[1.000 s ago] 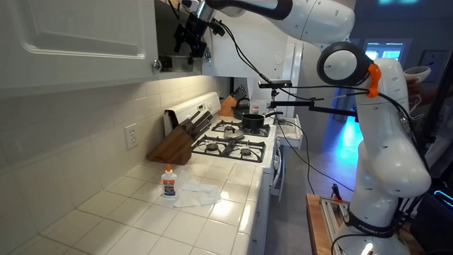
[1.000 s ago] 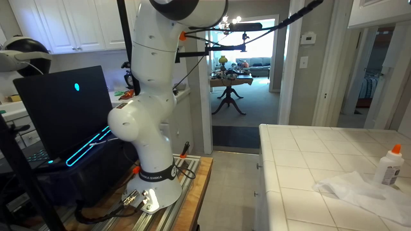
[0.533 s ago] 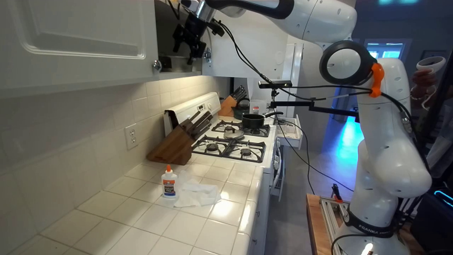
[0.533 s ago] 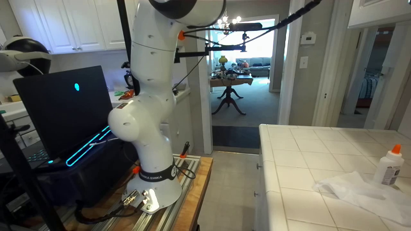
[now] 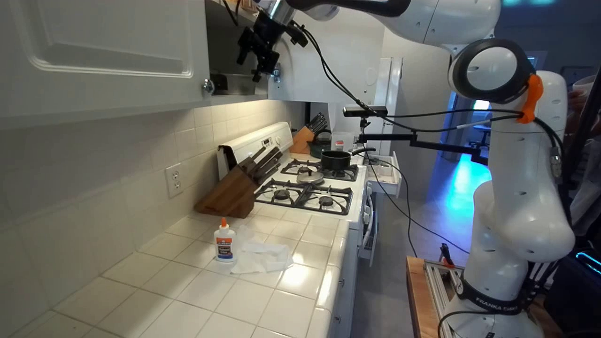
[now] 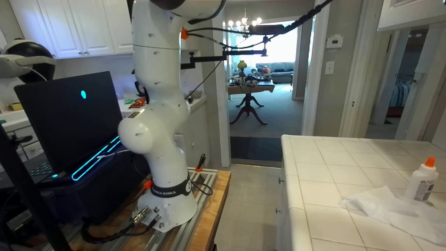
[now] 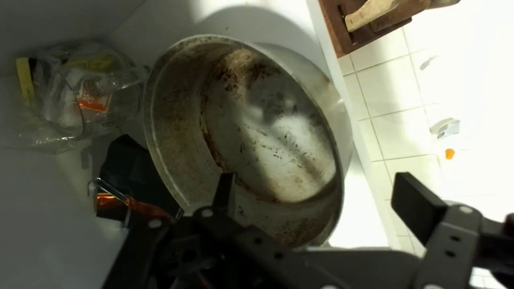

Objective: Pick up the pan, and then place it in the open cabinet

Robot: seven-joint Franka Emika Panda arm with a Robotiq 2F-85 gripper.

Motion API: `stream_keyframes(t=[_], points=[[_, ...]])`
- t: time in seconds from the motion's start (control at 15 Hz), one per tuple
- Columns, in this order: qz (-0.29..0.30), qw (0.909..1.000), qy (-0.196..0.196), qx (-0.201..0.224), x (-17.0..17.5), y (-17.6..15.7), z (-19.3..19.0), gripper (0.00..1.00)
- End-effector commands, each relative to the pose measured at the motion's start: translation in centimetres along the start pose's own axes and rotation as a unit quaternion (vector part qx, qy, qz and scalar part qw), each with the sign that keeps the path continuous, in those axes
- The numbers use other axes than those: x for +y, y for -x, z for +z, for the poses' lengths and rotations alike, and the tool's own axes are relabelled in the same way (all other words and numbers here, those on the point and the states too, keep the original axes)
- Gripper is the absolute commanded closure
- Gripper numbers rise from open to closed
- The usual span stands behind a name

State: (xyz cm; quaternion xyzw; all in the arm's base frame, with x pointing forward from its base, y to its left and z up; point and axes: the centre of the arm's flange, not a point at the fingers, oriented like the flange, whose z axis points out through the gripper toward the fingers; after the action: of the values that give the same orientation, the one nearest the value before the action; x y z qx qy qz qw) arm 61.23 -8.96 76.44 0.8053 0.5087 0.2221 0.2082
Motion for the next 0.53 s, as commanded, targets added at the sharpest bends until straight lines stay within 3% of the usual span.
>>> stream_keyframes(t=[0.0,0.27,0.47], points=[[0.095,0.9954,0.012,-0.007,-5.5,0.4,-0.1,0.00],[0.202,0.9793,-0.010,-0.012,-8.4,0.3,0.1,0.00],[0.268,0.9633,0.015,0.009,-10.1,0.2,-0.7,0.00]])
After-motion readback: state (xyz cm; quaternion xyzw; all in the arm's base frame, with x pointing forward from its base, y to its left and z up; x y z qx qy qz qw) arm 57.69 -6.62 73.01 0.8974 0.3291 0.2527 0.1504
